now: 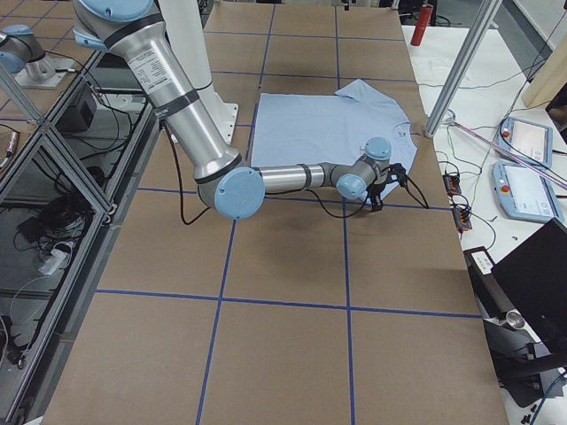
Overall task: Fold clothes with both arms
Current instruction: 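Grasp the sleeve nearest the right gripper and lift it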
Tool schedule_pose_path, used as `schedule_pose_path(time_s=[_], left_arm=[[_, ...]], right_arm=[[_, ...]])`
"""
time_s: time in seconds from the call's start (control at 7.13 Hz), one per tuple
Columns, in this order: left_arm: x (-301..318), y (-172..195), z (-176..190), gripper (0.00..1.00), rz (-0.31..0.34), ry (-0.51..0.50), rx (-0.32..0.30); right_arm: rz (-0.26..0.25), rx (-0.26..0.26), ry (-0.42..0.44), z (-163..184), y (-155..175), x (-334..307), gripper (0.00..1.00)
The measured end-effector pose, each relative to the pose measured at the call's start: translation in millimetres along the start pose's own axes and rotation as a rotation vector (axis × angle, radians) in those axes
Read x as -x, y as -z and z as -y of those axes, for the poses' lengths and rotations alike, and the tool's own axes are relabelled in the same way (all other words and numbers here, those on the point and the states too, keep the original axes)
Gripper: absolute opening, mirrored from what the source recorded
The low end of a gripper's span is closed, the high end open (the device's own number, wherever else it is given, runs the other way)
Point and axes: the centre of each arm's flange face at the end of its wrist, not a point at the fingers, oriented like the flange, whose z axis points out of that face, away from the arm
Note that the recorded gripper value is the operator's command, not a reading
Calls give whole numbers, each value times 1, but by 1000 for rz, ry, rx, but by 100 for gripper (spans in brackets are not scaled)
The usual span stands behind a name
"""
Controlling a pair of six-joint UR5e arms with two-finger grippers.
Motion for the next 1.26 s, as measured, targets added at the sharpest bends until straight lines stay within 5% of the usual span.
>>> schedule_pose_path(time_s=[0.14,0.84,1.26], left_arm=[[0,0,0,100,0,0,0],[-1,0,1,100,0,-2,-1],[-2,1,1,100,-1,-3,-2]], right_arm=[[-2,-2,0,1,0,1,0],[3,-31,3,10,11,12,0],[95,-79,8,13,40,83,0]])
